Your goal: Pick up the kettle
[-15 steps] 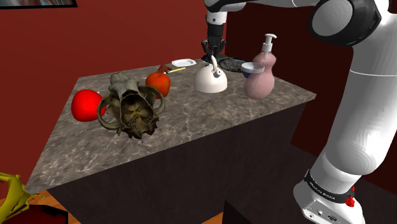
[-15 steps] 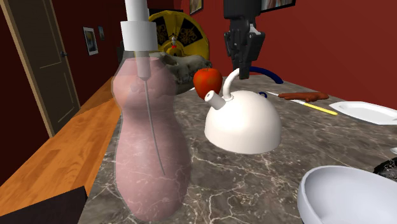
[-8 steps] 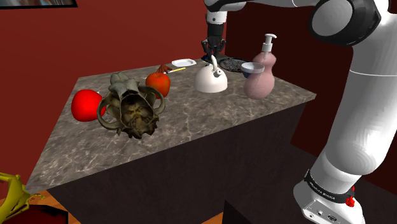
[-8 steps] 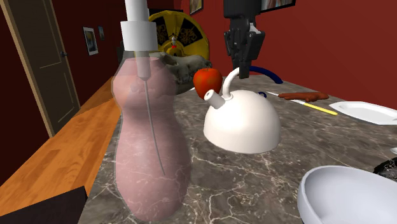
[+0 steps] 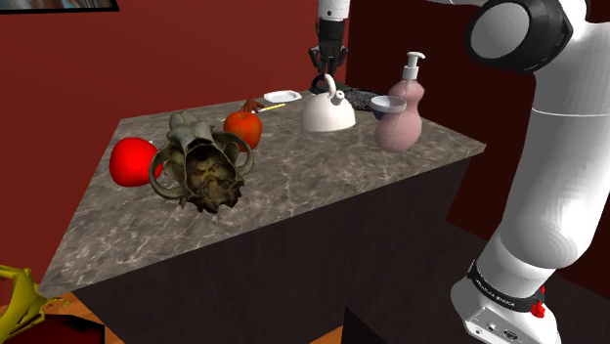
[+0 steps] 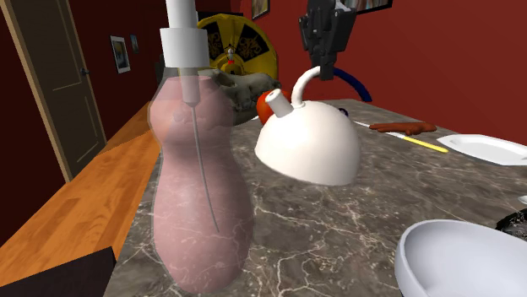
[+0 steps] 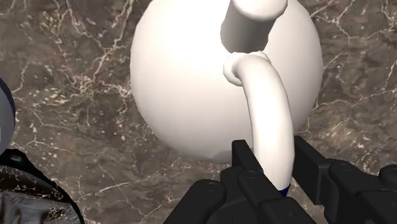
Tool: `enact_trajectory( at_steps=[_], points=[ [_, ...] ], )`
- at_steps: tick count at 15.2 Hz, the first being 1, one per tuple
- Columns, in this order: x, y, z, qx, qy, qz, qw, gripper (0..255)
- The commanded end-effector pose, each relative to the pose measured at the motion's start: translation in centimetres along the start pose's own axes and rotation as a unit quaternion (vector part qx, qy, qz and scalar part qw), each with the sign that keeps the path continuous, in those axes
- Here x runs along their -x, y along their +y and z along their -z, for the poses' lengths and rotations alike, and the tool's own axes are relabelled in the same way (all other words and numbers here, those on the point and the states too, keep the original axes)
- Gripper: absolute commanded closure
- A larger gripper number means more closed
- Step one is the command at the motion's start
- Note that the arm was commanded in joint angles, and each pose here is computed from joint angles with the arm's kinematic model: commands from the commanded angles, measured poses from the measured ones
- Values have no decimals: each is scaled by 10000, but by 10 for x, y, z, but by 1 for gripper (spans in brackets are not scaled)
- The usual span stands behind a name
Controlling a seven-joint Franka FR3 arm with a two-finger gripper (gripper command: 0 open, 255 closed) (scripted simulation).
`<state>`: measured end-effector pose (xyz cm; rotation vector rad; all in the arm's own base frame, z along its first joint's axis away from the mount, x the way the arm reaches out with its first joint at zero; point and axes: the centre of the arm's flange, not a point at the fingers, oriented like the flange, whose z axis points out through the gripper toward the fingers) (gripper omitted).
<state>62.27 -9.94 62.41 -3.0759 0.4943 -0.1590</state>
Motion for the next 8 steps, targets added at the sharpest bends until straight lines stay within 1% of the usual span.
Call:
enact_trajectory(
  at_steps=[1,6,8],
  points=[
    [0,0,11,-2,8,0,10000,255],
    [-3,-1,37,-2,8,0,10000,255],
    [-3,-1,38,-2,8,0,10000,255]
  ],
)
